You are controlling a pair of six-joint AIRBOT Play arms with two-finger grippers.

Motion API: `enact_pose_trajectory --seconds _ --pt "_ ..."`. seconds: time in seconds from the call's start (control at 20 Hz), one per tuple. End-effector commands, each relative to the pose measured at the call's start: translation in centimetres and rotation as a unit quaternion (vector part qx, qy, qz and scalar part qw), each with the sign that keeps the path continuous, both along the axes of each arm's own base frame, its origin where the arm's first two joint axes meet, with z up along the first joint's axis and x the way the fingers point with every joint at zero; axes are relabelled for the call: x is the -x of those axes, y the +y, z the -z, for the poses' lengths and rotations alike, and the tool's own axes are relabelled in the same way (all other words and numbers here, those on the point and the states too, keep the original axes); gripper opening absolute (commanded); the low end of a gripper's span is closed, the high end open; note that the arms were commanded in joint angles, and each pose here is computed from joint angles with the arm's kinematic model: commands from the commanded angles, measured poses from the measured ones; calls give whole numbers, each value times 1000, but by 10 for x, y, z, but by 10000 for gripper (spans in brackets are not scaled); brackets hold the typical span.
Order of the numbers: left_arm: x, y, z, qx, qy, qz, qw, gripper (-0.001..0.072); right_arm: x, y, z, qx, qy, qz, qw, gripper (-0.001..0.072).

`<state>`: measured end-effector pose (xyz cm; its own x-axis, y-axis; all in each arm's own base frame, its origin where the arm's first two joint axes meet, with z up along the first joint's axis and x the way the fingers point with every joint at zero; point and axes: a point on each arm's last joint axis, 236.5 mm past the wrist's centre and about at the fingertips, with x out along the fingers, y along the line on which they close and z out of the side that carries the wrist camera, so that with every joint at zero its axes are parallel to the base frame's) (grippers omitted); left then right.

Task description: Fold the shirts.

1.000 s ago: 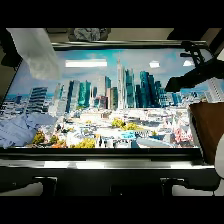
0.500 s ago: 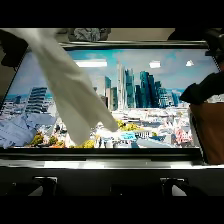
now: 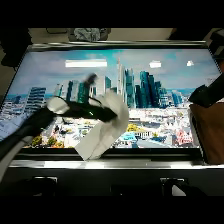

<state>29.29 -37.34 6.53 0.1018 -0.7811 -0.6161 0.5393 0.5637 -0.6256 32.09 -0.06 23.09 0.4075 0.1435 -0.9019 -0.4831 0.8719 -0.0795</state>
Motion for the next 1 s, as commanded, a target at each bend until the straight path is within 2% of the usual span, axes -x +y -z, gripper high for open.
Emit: enact_pose_trajectory --seconds 0.0,0.05,0.15,0.2,0.3,0.4,0.55,0.65,0.8,0.95 --pt "74 -37 96 -71 112 83 988 344 -12 -3 13 -1 15 2 1000 686" --pt "81 -39 94 -77 128 104 983 720 -15 -3 18 -2 23 2 1000 686" --pt "61 -7 80 -133 110 128 977 720 -24 -5 29 -4 37 3 999 687" --pt "38 24 72 -181 94 110 973 720 -28 -5 35 -6 44 3 999 687" --pt "-20 109 43 -277 46 34 959 720 -36 -3 49 -14 59 1 998 686" --pt "-51 187 14 -313 25 -50 948 720 -39 14 70 -54 84 -16 995 686" --pt "-30 264 21 -315 94 -149 933 720 -30 50 117 -124 135 -44 982 686" --pt "10 283 56 -313 144 -167 924 720 -16 75 156 -133 174 -75 973 688" --pt "70 260 105 -268 215 -158 926 720 6 109 203 -123 204 -135 962 711" --pt "99 223 138 -213 260 -157 929 720 14 117 230 -124 214 -132 960 715"
